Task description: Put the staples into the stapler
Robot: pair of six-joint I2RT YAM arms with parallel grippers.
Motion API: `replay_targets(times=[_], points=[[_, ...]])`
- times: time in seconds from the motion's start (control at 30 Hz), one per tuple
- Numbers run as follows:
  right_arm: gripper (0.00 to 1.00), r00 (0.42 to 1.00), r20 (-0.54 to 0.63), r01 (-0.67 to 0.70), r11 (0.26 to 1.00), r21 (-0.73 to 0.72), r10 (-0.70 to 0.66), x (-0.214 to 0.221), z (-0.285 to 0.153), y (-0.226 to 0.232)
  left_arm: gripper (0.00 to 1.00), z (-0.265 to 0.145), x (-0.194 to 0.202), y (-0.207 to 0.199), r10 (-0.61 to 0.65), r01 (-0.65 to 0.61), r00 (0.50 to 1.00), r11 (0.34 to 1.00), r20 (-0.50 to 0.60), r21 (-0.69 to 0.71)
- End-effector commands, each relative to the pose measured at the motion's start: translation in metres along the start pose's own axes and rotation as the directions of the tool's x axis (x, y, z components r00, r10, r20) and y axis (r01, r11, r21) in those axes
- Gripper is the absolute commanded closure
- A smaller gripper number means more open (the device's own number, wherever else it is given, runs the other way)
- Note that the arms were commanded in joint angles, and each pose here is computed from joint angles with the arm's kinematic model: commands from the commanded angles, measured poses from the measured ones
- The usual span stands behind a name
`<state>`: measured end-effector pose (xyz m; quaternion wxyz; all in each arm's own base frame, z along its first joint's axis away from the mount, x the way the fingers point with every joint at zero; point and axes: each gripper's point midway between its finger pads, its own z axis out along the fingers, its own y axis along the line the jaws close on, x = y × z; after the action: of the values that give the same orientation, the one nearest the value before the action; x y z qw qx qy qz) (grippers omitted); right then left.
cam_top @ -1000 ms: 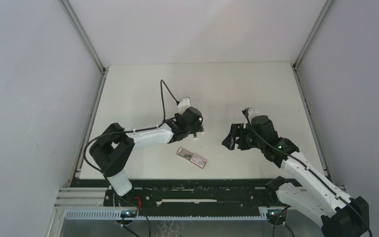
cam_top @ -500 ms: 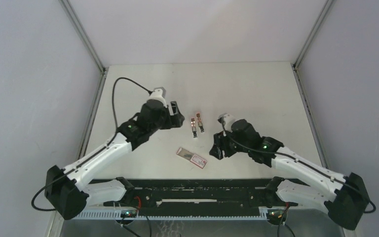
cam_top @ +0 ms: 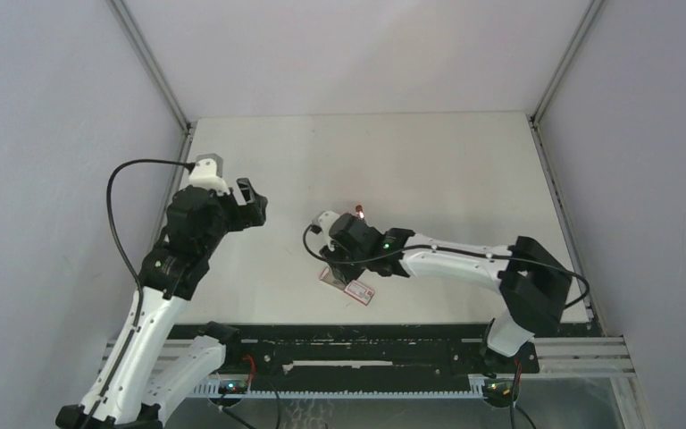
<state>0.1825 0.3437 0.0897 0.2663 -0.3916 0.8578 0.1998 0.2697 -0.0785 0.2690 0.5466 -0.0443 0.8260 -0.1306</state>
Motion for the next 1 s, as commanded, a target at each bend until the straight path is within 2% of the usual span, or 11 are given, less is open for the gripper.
replay_targets(times=[0.0,0.1,0.33,0.7,0.97], points=[[0.71,0.991,-0.019,0.134,0.99,0.039,-0.134,-0.019,0.016,-0.006,0.12,-0.011,-0.016,0.031,0.103,-0.092,0.992,0.986,0.074,-0.139],[0.75,0.981,-0.064,0.187,0.982,0.032,-0.185,-0.013,0.03,-0.006,0.11,-0.014,-0.013,0.046,0.111,-0.093,0.991,0.972,0.072,-0.215],[0.75,0.953,-0.144,0.274,0.961,0.025,-0.268,0.006,0.04,-0.009,0.11,-0.015,-0.013,0.047,0.11,-0.092,0.991,0.971,0.071,-0.219],[0.69,0.927,-0.154,0.345,0.939,-0.006,-0.341,0.01,0.046,-0.005,0.11,-0.014,-0.013,0.05,0.104,-0.086,0.992,0.97,0.067,-0.229],[0.7,0.919,-0.143,0.365,0.93,-0.036,-0.366,0.01,0.05,0.0,0.11,-0.011,-0.01,0.05,0.106,-0.092,0.993,0.969,0.052,-0.228]])
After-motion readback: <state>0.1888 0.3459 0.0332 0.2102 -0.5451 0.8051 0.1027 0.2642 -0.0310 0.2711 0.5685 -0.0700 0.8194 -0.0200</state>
